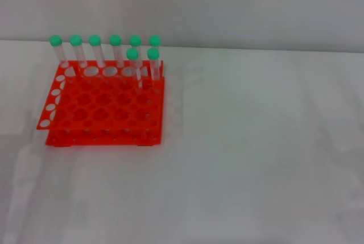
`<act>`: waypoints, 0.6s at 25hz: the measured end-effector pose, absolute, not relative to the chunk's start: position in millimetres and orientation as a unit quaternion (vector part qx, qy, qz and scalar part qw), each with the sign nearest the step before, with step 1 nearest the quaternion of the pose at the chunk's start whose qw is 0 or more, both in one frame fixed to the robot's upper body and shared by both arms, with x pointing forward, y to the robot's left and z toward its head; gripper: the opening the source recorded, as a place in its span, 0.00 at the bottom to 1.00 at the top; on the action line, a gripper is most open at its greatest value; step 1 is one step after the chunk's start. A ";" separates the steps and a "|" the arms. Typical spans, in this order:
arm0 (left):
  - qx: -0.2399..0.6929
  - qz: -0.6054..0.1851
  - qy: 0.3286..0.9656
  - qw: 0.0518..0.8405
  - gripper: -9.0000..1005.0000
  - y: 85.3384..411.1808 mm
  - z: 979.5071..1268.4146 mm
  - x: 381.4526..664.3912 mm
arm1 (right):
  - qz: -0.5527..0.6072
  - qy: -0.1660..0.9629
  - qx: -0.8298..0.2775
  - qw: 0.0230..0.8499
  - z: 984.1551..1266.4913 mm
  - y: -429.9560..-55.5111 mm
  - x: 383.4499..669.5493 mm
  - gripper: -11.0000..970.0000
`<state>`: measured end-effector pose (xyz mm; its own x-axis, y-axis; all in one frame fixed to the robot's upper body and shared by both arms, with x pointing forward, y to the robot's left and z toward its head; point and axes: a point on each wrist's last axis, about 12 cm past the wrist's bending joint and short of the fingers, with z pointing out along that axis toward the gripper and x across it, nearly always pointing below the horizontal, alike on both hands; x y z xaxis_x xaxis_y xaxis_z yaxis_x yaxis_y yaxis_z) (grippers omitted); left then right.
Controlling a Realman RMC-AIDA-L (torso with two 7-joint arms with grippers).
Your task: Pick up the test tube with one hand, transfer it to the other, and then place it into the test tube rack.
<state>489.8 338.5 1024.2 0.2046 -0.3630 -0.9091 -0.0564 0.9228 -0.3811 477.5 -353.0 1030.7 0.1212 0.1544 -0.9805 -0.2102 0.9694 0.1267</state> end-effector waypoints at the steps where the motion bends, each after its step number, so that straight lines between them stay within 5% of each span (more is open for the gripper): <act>1: -0.165 -0.101 0.622 0.759 0.75 337.3 1024.8 490.9 | 0.121 0.652 -0.021 0.748 1030.6 -353.1 477.7 0.87; 8: -0.163 -0.106 0.622 0.758 0.89 335.2 1026.5 495.8 | 0.115 0.653 -0.013 0.749 1030.8 -355.1 479.3 0.87; 15: -0.164 -0.109 0.626 0.754 0.89 333.1 1027.0 501.3 | 0.111 0.653 -0.006 0.749 1031.1 -355.6 482.7 0.87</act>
